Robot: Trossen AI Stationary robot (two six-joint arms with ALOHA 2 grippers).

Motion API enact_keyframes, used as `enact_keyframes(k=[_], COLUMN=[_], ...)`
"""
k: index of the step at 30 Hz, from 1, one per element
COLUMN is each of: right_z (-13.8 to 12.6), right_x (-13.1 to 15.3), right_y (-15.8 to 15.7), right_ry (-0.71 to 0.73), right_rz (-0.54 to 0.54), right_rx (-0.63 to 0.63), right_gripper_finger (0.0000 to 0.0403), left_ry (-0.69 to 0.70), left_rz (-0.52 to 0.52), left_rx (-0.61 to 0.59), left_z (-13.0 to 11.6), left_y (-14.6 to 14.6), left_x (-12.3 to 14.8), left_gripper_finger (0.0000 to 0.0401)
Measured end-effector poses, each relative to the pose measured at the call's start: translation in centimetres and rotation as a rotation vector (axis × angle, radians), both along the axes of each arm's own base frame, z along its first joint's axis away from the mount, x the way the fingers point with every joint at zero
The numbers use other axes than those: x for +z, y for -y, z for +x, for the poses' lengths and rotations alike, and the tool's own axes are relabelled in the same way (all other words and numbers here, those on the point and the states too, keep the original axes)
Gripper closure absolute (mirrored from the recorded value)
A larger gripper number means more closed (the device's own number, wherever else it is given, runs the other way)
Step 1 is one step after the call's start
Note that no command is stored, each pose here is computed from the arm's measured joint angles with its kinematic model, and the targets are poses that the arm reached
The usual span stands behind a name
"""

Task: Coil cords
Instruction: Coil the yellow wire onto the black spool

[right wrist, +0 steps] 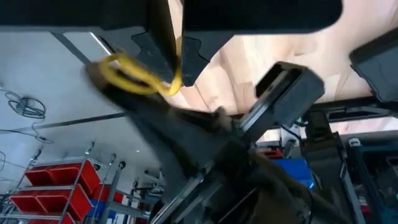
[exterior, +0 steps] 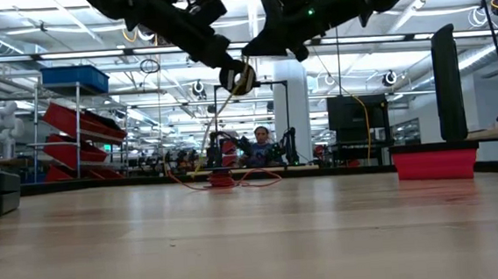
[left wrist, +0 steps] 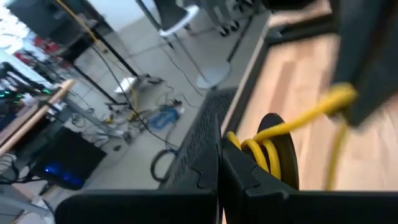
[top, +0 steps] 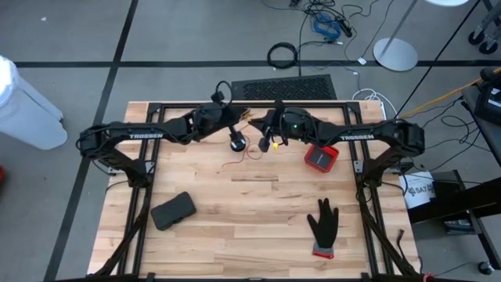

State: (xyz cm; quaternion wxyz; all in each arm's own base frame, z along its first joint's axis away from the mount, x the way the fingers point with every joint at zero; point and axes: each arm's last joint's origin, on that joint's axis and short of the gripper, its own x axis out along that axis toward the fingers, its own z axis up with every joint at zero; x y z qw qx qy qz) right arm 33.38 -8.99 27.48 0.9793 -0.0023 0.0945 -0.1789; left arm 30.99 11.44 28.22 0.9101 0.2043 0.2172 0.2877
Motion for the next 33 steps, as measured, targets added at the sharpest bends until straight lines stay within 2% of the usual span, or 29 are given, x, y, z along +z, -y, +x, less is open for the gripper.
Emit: enact_keyframes(k=[9,16,23,28,33], right_z=[1.7,3.1,3.5,3.7,3.6], right_x=[-1.4,-3.2,-3.4,-3.9,-4.5], right_y=[0.5,-0.1,-0.9,-0.6,-0.3], right_ry=[0.062,0.023,-0.010,-0.033,-0.052], right_rz=[-0.054,-0.204,-0.355,-0.384,-0.385], right_rx=[-0.040,-0.150,-0.259,-0.287,-0.285], right_gripper_finger=[0.0403,0.0402,0.0402,0.0402,0.0402], left_ry=[0.136,0.261,0.388,0.470,0.489], left_rz=[-0.064,-0.142,-0.280,-0.383,-0.429], left_rx=[0.057,0.091,0.035,-0.015,-0.058], left_z=[0.9,1.0,0.5,0.1,-0.1], left_y=[-0.4,-0.7,-2.3,-3.5,-3.7], left_x=[-0.4,0.0,0.3,0.6,0.7], left_gripper_finger=[0.0401,0.0401,0.0401,0.0401,0.0401])
